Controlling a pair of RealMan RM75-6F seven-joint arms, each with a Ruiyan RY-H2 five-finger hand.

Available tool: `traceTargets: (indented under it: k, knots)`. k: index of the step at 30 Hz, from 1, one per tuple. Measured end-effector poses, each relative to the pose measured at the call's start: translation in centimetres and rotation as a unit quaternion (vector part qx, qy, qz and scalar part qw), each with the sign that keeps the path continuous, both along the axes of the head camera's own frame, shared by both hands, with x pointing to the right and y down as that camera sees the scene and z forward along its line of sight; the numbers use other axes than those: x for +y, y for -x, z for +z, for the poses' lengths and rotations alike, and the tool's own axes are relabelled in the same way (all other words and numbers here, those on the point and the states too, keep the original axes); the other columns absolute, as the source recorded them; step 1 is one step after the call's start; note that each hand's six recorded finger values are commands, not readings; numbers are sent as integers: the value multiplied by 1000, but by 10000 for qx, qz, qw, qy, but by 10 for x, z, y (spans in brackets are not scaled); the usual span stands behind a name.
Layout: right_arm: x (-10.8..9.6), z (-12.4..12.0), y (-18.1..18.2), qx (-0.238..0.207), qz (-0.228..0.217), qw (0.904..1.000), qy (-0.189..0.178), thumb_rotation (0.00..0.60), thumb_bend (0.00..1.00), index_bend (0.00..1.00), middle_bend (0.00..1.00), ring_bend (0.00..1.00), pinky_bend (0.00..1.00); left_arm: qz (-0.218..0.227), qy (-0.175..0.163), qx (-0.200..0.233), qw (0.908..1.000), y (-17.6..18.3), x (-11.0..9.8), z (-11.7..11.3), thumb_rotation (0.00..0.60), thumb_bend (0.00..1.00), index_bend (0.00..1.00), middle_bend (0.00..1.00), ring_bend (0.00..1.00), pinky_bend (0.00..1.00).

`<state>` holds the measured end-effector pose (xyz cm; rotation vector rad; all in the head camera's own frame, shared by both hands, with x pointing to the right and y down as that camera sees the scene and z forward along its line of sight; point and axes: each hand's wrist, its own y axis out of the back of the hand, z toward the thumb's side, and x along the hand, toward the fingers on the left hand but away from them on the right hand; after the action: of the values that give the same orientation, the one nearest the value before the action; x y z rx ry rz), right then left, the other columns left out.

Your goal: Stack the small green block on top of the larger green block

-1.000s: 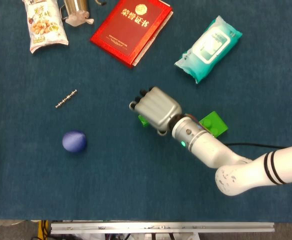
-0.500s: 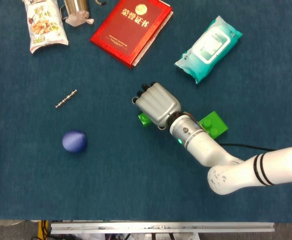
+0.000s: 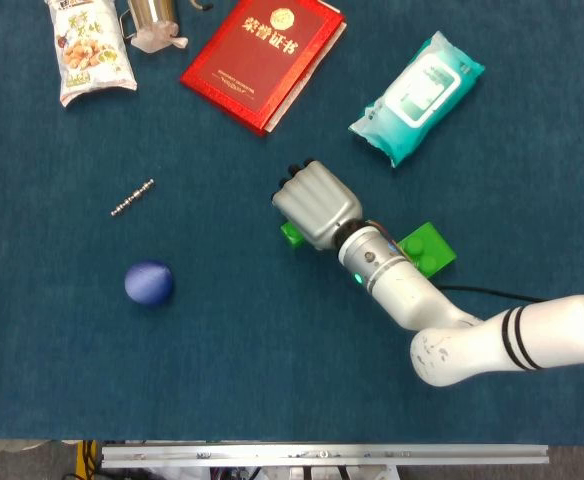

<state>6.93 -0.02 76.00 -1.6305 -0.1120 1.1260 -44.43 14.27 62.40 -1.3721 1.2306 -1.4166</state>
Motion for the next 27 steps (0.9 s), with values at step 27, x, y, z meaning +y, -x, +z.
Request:
traceTargets:
  k: [27]
  knots:
    - [11, -100, -103, -647, -261, 9974, 185, 600, 237, 579, 466, 293, 349, 248, 78, 63, 9996, -19, -5, 4, 600, 218, 50, 124, 112, 115]
